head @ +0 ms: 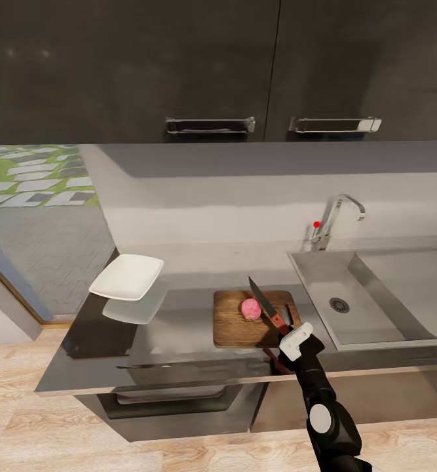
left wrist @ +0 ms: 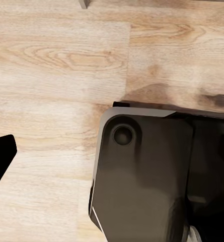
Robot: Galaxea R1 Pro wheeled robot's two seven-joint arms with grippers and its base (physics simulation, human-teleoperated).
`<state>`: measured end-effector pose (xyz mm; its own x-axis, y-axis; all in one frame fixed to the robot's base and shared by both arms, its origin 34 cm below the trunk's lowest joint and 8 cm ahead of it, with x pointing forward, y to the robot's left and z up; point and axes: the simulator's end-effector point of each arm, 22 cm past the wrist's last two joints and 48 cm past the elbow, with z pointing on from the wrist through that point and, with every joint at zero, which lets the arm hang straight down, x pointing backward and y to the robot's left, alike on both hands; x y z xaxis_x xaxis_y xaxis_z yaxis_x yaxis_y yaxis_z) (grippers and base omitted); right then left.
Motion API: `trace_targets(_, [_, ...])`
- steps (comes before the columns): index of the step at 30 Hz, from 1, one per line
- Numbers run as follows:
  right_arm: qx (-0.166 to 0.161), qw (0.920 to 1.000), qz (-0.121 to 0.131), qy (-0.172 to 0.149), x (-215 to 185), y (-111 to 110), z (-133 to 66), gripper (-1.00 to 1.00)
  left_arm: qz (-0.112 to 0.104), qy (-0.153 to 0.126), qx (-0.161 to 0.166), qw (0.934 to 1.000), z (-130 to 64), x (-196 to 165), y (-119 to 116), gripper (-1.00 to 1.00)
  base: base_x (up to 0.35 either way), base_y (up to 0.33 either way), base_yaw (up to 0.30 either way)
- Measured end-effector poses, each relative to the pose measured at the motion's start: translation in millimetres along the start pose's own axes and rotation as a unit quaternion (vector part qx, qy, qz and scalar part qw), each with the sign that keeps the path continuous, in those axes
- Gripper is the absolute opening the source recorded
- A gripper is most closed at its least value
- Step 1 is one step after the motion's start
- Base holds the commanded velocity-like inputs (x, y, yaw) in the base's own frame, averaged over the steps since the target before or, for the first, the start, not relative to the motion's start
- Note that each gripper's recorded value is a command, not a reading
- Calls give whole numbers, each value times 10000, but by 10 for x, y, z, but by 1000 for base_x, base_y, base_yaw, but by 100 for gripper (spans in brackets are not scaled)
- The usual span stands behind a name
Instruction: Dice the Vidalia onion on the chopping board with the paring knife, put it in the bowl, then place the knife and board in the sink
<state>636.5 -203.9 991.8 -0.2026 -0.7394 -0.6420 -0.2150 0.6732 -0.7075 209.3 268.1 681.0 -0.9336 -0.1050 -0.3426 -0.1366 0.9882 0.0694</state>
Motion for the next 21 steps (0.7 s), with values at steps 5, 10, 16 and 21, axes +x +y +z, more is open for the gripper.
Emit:
trace_targets(5, [-8, 9998, 27, 190, 81, 6, -2, -100, 0, 1, 1, 10000, 0, 1, 0, 100, 0, 7, 0])
trace_targets(10, [-111, 9996, 29, 241, 53, 106, -1, -100, 2, 27, -2, 10000, -1, 18, 0, 100, 0, 1, 0])
trace_targets(16, [-155, 9995, 20, 261, 70, 151, 11, -100, 9, 88, -8, 10000, -2, 64, 4, 100, 0, 0, 0])
trace_targets(21, [-161, 9995, 26, 262, 69, 155, 10, -100, 11, 103, -13, 9999, -3, 78, 7, 100, 0, 0, 0])
